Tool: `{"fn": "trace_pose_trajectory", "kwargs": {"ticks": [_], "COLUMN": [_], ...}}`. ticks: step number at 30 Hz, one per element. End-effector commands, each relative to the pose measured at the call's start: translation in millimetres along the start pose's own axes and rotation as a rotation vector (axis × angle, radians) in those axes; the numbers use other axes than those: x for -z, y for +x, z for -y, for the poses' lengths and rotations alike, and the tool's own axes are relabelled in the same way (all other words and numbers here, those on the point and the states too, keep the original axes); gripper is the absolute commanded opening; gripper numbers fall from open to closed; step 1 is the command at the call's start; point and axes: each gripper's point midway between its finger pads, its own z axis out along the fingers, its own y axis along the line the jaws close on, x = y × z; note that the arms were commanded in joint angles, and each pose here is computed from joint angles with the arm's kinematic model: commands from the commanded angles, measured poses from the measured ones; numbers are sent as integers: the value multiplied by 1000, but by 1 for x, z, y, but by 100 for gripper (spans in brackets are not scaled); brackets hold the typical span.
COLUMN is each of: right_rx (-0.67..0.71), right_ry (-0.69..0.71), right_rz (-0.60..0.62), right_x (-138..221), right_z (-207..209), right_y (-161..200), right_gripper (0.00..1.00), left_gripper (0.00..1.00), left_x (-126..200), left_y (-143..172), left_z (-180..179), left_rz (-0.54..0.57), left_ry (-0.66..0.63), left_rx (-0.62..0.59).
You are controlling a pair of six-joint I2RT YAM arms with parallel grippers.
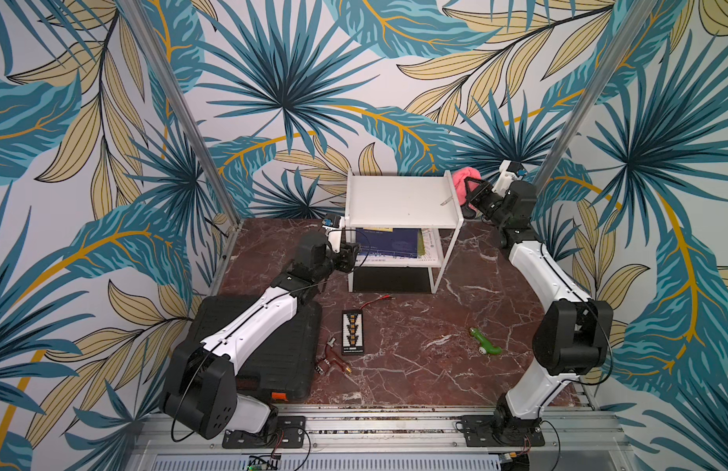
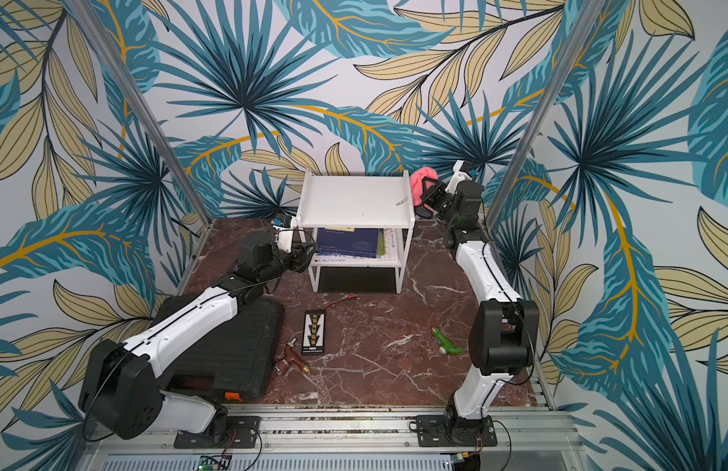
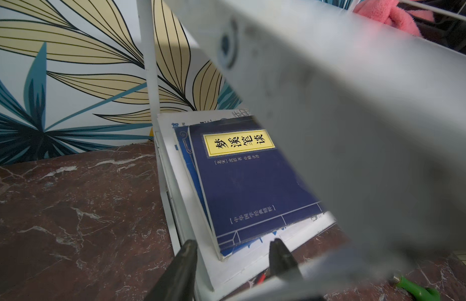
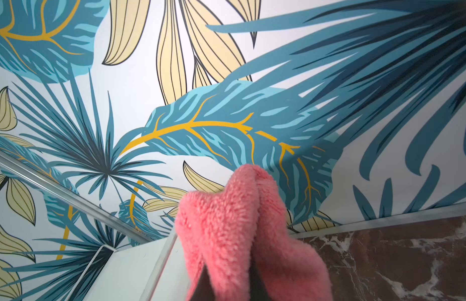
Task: Wipe the bookshelf clean with a cloth
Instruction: Wipe the dust from the shelf.
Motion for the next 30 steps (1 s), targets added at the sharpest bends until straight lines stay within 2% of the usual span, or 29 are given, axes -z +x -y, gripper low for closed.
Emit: {"fn": "trace_pose_trajectory", "kwargs": {"ticks": [1,3,8,10,12,14,17,20,22,25,26,27,30], "right_rx": [-37,-42,-22,-18,-30,-31,29,106,200,329,370,403,466], "right_ry": [168,181,54,27,18,41,120,130,151,310,315,269,18], "right_rz": [-156,-149,-99,-112,-150,-218,-287,-288,-245,-207,-170,-138,-18], "right_x": [1,12,-2,-11,-14,-6,31,79,112,155,169,180,206], "right_z": [79,90,44,35,37,55,85,89,83,95,85,68,-7], "right_y": [83,97,59,56,68,98,136,145,132,118,108,101,77], "right_gripper": [0,0,0,0,0,0,0,0,0,0,0,0,0], "left_gripper": [47,46,46,46,46,46,46,46,46,46,46,46,46], "left_x": [-2,-2,1,1,1,1,1,4,6,12,15,17,22], "left_y": [-7,-5,-2,-2,-4,-7,-9,-10,-9,-12,-13,-15,-21], "left_z": [16,15,10,11,11,13,12,13,12,14,16,18,25], "left_rz": [-12,-14,-5,-9,-2,5,-1,-11,-11,3,11,21,38], "left_ry": [76,69,47,49,52,56,52,48,39,47,55,65,98], "left_rx": [-8,-1,3,2,2,1,0,1,4,14,15,17,17]}}
